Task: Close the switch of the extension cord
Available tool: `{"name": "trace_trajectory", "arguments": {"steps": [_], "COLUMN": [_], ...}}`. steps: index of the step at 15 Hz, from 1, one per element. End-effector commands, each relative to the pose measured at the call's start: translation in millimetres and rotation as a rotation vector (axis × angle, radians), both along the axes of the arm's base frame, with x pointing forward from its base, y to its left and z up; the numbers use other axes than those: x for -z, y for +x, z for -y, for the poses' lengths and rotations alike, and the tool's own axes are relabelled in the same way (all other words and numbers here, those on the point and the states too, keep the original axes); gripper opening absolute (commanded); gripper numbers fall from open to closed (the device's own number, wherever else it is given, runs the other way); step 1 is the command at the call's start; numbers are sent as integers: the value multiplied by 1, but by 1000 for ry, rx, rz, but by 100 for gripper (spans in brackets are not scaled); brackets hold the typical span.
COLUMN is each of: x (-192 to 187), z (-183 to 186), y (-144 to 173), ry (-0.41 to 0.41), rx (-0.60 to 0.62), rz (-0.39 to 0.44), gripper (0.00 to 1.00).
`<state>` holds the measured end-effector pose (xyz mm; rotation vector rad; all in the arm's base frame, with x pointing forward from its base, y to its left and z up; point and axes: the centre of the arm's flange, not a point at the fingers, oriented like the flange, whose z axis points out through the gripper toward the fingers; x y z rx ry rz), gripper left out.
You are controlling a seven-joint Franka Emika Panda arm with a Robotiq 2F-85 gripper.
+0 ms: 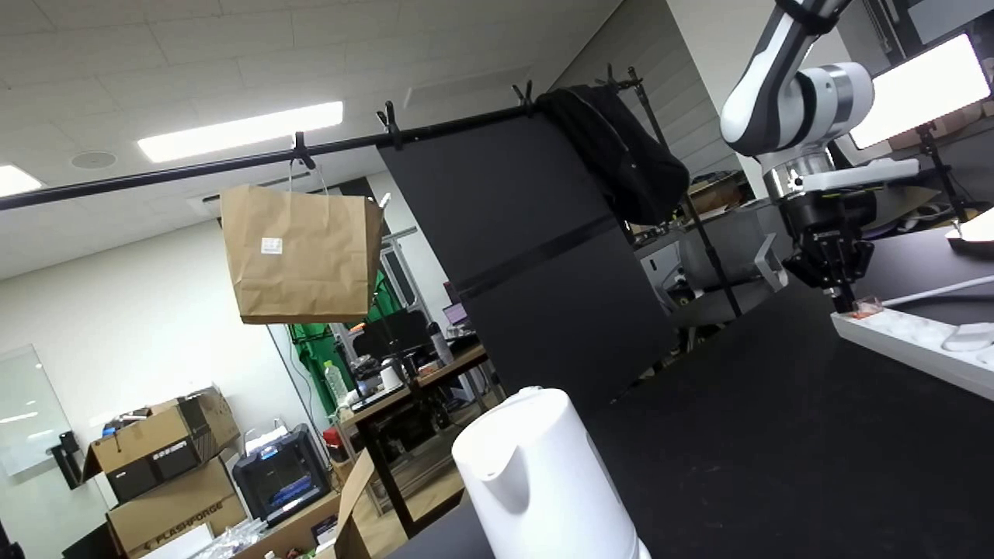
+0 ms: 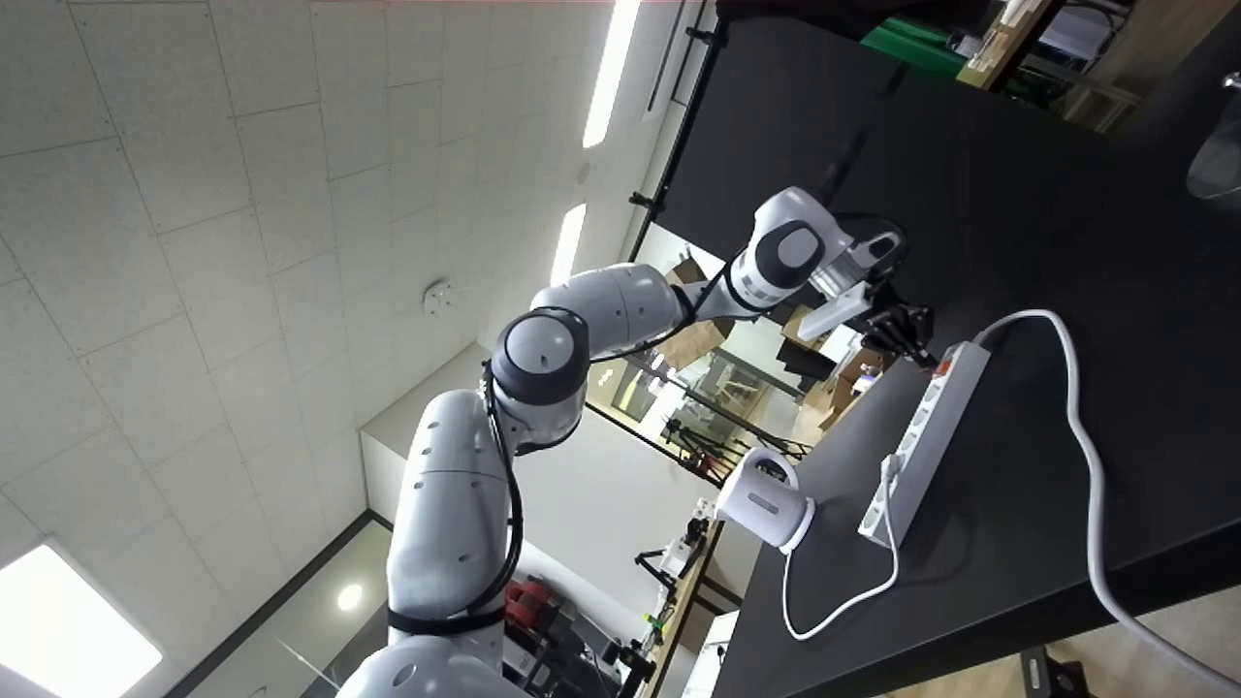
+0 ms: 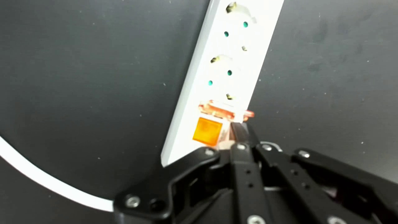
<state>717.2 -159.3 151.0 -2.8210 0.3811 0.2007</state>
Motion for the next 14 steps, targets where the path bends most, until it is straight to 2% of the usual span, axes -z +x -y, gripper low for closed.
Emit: {"name": "trace_trajectory", "arguments": {"steps": [1,4,5,6,10,14], "x": [-38,-68,-78,-87,-112,-125], "z": [-22,-36,-41,-44,-53,-60], "y": [3,7,8,8,7,4], "ry": [-54,-102,-119,-138,-183,-265], "rx": [-58,-113,-124,-146,-197,-243], "rz": [41,74,79,87,113,97], "gripper": [0,0,26,26,53,80]}}
